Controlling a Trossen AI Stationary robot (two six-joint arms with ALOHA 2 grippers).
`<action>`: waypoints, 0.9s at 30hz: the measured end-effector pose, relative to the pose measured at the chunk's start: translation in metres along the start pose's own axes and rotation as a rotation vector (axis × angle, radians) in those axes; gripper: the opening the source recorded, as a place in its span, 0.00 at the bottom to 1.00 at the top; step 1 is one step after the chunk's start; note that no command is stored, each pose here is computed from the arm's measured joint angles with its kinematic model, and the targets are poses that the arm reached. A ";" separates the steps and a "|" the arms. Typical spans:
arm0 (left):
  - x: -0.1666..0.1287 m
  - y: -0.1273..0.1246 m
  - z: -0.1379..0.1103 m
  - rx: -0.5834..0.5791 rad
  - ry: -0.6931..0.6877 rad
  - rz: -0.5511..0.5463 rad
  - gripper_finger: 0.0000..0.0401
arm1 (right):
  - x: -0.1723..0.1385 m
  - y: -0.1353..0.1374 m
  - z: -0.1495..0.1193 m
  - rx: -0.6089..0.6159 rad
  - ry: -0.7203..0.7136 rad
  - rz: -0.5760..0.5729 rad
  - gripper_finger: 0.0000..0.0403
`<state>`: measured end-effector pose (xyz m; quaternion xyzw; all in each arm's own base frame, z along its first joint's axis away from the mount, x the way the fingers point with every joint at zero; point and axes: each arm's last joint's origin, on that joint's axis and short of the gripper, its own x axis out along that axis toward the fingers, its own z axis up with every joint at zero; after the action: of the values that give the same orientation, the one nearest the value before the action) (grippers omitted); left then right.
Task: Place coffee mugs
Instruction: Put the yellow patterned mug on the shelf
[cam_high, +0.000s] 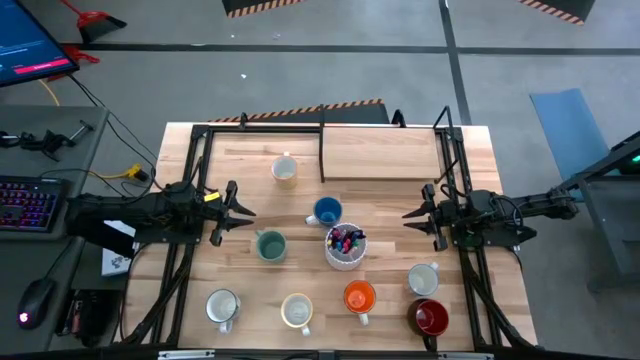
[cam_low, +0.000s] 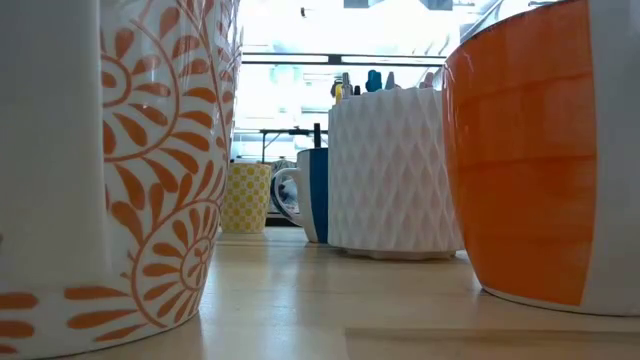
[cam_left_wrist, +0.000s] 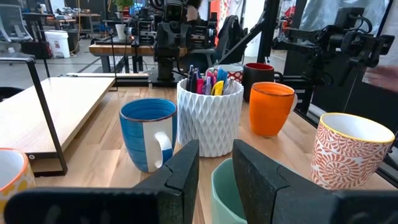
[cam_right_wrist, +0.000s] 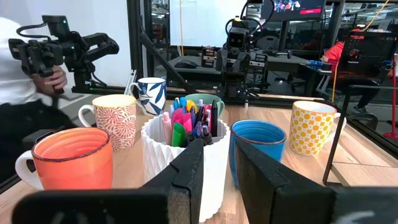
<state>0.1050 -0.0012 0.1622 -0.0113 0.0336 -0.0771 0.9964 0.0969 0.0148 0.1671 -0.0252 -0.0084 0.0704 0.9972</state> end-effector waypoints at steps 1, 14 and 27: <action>0.000 0.000 0.000 0.000 -0.001 -0.001 0.22 | 0.000 0.000 0.000 0.000 -0.001 0.000 0.19; 0.000 0.000 0.006 -0.030 -0.056 0.000 0.22 | 0.000 0.000 0.000 0.000 -0.004 0.000 0.19; 0.000 0.000 0.005 -0.029 -0.045 0.000 0.22 | 0.000 0.000 0.001 0.001 -0.006 -0.004 0.19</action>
<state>0.1052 -0.0011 0.1668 -0.0273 0.0121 -0.0762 0.9966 0.0969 0.0147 0.1676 -0.0244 -0.0113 0.0685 0.9973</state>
